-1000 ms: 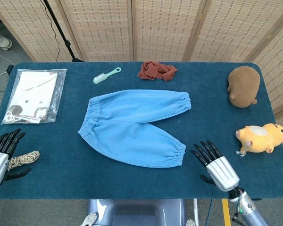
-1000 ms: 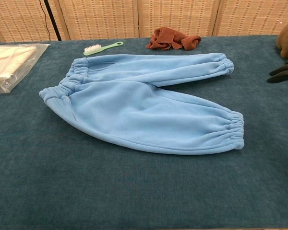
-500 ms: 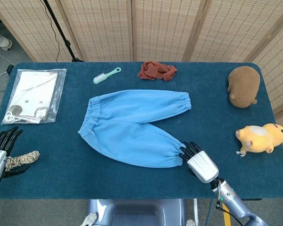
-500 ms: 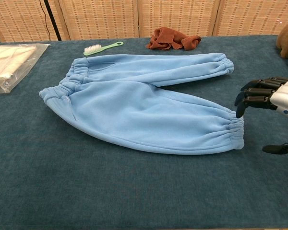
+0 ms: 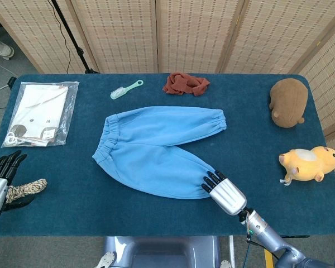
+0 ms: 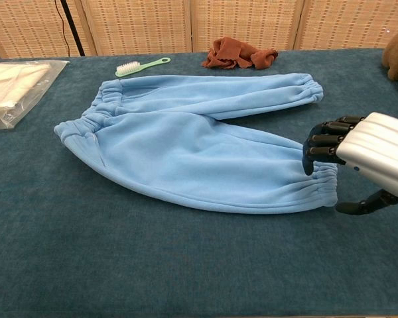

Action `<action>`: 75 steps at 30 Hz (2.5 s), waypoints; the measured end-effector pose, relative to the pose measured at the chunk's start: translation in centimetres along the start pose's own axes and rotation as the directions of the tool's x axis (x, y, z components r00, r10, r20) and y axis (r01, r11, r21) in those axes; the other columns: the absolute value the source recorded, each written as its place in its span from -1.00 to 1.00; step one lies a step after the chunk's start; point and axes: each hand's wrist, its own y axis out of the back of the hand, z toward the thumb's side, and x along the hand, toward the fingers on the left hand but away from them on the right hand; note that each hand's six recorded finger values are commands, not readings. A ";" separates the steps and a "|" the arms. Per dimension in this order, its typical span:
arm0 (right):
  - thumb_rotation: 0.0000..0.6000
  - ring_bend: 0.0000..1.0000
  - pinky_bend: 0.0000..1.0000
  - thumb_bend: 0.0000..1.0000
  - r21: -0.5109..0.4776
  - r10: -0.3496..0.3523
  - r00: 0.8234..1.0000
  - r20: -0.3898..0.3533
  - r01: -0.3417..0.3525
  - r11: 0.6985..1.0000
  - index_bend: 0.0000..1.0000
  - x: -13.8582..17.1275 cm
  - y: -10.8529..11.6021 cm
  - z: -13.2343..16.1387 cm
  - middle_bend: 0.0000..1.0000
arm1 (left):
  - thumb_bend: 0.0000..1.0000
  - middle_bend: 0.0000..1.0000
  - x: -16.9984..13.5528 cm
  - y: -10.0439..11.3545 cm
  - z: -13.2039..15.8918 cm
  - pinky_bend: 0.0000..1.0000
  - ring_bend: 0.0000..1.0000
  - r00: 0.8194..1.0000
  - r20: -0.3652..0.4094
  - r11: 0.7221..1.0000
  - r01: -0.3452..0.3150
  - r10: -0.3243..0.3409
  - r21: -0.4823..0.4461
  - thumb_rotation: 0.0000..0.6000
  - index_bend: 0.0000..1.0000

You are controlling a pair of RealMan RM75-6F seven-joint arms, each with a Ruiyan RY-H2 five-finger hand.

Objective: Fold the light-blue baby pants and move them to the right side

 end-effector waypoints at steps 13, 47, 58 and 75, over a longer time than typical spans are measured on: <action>1.00 -0.49 -0.36 -1.00 0.033 0.016 1.000 0.005 -0.016 0.999 -0.18 -1.5 -1.1 0.6 -0.30 | -1.00 -1.00 0.0 0.0 -0.3 -1.00 -1.00 1.000 -0.007 1.000 0.002 -0.002 -0.004 1.00 -1.00; 1.00 -0.20 -0.09 0.05 -0.213 -0.018 0.999 0.038 0.025 0.977 0.18 -2.3 -1.6 0.8 0.00 | -1.00 -1.00 3.2 -0.9 1.7 -1.00 -1.00 0.983 0.171 0.987 0.035 -0.062 0.158 1.00 -1.00; 1.00 -0.20 -0.08 0.07 -0.305 0.000 0.996 0.084 0.026 0.952 0.20 -2.1 -1.6 0.6 0.02 | -1.00 -1.00 7.4 -3.3 4.2 -0.80 -1.00 0.916 0.372 0.948 0.031 -0.154 0.316 1.00 -0.96; 1.00 -0.20 -0.08 0.11 -0.516 0.088 0.974 0.207 0.032 0.856 0.21 -1.2 -1.5 -1.2 0.03 | -0.84 -0.94 13.3 -10.0 9.2 -0.67 -0.87 0.858 0.480 0.941 0.008 -0.180 0.339 1.00 -0.70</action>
